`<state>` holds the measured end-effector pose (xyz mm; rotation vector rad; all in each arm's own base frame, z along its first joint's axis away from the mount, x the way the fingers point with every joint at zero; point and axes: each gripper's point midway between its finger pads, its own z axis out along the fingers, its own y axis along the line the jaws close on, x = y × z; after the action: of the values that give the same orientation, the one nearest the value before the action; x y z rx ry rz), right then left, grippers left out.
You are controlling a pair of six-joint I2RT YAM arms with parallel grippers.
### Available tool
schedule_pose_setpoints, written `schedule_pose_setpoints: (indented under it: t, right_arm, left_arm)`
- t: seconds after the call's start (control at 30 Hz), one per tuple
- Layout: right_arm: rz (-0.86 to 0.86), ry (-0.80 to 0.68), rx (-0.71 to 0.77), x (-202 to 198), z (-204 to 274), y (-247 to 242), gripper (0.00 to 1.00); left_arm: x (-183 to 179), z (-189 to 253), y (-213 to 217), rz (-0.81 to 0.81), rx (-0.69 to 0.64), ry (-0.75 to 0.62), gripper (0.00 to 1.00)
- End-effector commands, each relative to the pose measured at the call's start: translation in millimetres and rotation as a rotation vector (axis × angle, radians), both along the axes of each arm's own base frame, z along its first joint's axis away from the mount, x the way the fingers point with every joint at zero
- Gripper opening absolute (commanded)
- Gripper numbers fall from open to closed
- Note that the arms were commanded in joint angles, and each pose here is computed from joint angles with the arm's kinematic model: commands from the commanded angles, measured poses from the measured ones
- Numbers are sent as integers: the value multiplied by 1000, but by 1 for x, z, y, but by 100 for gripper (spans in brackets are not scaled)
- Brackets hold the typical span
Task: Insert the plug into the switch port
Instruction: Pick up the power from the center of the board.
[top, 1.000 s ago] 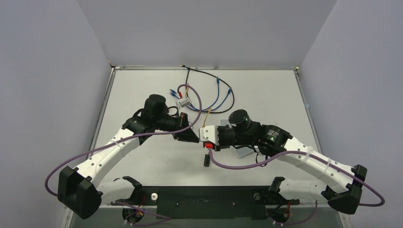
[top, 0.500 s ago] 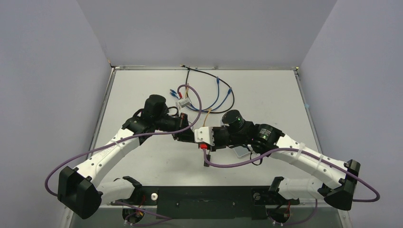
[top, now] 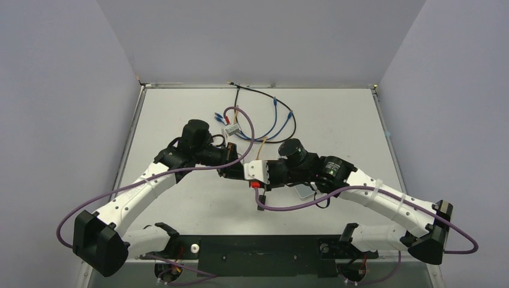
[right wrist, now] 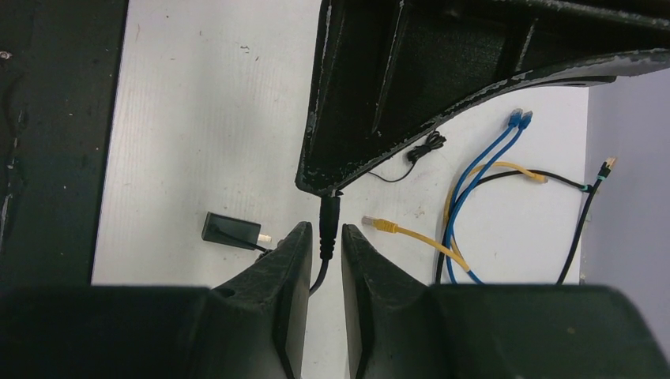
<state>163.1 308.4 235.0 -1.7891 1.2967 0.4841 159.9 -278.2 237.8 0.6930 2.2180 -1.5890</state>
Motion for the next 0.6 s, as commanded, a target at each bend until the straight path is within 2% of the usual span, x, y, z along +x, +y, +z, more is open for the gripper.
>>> schedule_pose_setpoints:
  t: [0.0,0.13,0.3,0.47,0.53,0.57]
  right_arm:
    - [6,-46,57,6,22,11,17]
    - [6,-45,58,7,22,13,15]
    - [1,-47,60,8,23,13,0]
    - [-5,-39,55,8,20,13,0]
    - [-13,-36,56,8,20,12,0]
    - [-24,-33,56,9,20,11,0]
  left_arm:
    - [-5,12,2,-22,-32,-41,0]
    - [-5,11,2,-24,-33,-40,0]
    - [-5,10,2,-25,-32,-35,0]
    - [-4,11,1,-31,-43,-31,0]
    - [-4,12,1,-30,-51,-35,6]
    - [-3,13,1,-27,-58,-44,14]
